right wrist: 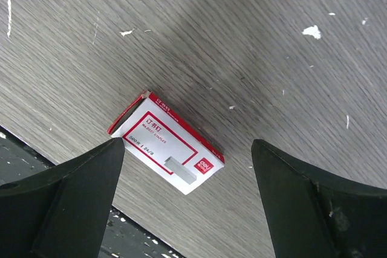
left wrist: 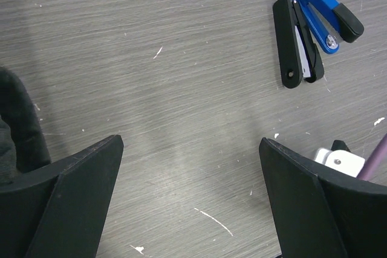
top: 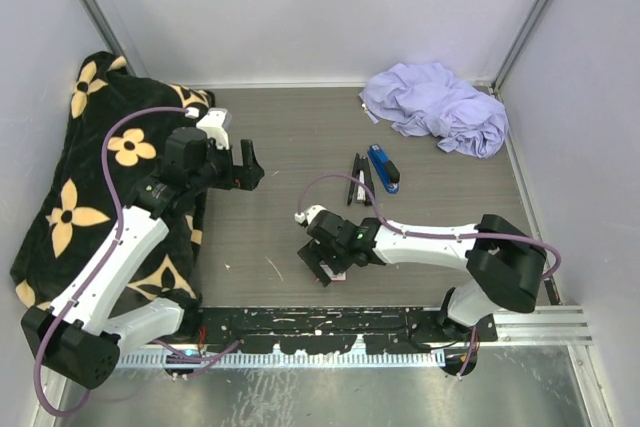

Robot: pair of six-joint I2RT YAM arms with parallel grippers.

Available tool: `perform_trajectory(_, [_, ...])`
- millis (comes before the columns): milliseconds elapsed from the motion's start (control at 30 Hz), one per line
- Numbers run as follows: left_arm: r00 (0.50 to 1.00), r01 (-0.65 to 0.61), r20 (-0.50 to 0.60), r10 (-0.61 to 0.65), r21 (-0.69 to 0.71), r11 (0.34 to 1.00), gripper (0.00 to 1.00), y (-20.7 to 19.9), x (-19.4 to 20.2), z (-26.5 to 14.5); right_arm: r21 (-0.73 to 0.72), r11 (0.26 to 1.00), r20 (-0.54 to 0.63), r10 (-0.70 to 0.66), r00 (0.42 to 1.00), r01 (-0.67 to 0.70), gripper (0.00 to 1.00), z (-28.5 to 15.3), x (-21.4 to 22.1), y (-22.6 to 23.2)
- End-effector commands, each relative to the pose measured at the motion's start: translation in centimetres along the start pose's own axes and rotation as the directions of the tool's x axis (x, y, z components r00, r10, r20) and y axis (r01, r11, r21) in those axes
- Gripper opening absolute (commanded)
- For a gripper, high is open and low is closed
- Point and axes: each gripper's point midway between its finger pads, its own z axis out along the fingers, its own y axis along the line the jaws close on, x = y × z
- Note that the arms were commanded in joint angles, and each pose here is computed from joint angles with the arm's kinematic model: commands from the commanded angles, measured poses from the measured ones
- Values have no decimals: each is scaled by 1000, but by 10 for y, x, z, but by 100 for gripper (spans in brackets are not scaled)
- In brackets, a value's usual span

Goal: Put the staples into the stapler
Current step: Move the staple box to the center of the board.

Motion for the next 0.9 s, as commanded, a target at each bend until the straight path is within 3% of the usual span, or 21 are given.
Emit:
perform_trajectory(0, [997, -30, 74, 30, 0, 1000, 98, -3, -20, -10, -51, 995, 60, -86, 994, 89, 93, 5, -16, 8])
perform_trajectory(433, [999, -19, 41, 18, 13, 1000, 98, -5, -15, -5, -272, 956, -14, -115, 993, 107, 88, -2, 19, 47])
perform_trajectory(867, [998, 64, -4, -64, 81, 995, 98, -19, -4, -4, -10, 978, 2, -207, 978, 207, 69, 5, 30, 34])
